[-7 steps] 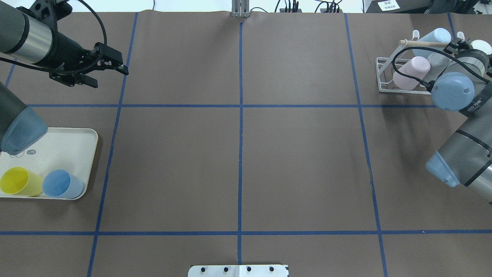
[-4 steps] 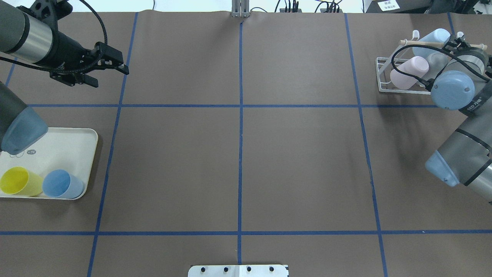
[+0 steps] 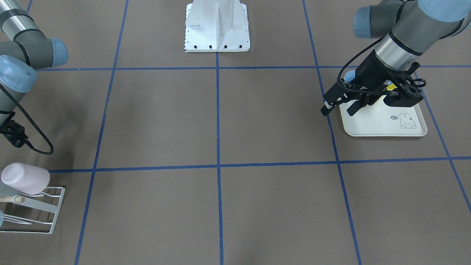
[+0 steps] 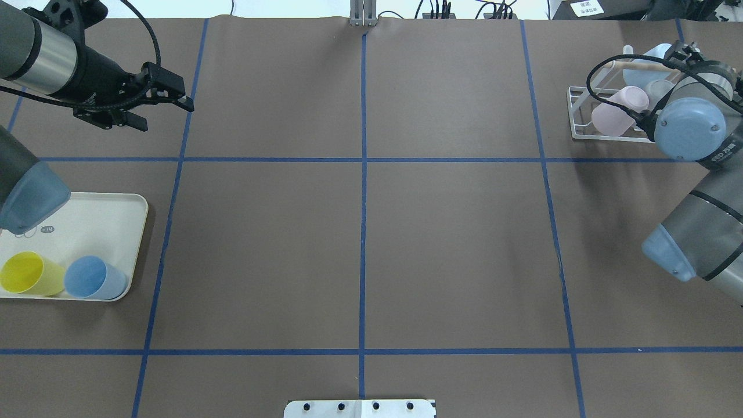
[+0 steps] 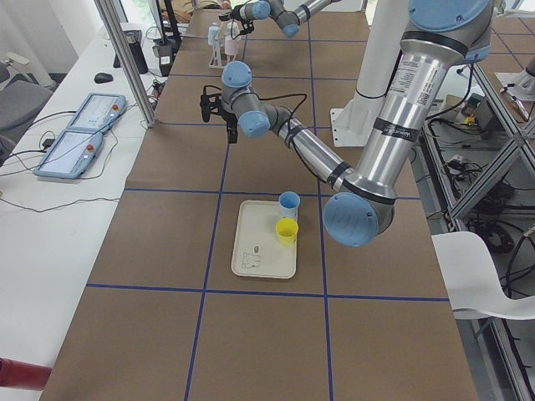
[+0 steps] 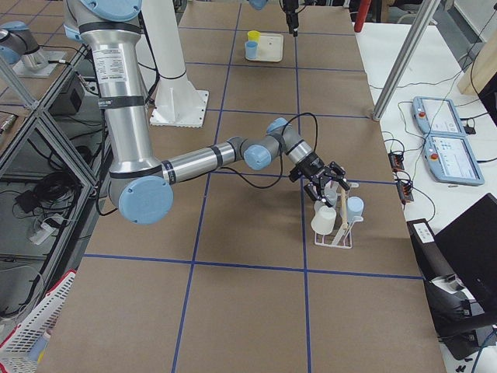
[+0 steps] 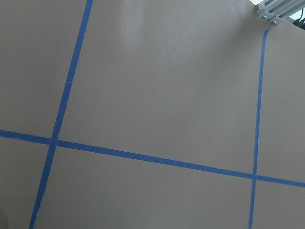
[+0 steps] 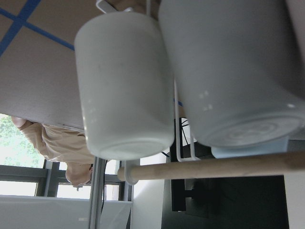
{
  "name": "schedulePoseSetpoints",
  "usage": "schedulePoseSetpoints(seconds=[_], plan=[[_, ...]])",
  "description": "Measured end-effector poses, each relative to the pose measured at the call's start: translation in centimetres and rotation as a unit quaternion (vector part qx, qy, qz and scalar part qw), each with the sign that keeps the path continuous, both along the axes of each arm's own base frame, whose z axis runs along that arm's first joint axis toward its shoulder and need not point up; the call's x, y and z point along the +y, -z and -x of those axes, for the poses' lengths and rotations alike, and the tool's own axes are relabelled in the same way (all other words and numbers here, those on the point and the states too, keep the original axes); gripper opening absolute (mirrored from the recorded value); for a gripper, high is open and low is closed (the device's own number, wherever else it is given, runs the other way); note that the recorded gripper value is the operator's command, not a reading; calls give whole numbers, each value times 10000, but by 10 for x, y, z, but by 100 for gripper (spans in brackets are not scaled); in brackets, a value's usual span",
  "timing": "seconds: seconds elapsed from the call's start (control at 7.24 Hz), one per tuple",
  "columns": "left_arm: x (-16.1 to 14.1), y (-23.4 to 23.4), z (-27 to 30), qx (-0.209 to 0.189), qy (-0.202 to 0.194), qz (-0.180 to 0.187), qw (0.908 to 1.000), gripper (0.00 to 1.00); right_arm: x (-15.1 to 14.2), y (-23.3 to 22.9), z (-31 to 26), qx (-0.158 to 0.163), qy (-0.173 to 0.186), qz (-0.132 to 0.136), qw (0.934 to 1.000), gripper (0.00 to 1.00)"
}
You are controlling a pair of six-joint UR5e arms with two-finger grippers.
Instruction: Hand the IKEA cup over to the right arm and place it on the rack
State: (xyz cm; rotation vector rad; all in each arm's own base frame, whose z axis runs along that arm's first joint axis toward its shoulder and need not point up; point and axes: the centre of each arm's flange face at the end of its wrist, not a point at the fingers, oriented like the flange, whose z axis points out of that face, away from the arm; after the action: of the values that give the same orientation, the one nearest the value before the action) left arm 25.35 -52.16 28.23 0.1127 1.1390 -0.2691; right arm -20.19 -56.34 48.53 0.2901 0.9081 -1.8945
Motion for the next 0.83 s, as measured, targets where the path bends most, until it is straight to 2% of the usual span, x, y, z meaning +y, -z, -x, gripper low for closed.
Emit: schedulePoseSetpoints(seconds=[0.14, 0.28, 0.41, 0.55, 0.69, 0.83], plan=[[2, -3, 5, -22, 15, -10, 10000, 100, 2, 20, -1, -517, -100, -80, 9986, 98], [4, -10, 12, -83, 14, -61, 9999, 100, 6, 32, 2, -1219, -325, -91, 9920, 98], [7, -26, 23, -224, -50, -223, 9995, 100, 11, 42, 8, -2087, -646, -1, 9758, 98], [12, -52, 41, -448, -143, -421, 9980, 100, 17, 52, 14, -3030, -1042, 181, 9471, 99], [20, -82, 61, -697, -246, -584, 9956, 100, 22, 66, 23, -3951, -1453, 449, 9060, 99], [35, -113, 77, -942, -386, -691, 9924, 100, 25, 80, 34, -4742, -1837, 781, 8575, 99]])
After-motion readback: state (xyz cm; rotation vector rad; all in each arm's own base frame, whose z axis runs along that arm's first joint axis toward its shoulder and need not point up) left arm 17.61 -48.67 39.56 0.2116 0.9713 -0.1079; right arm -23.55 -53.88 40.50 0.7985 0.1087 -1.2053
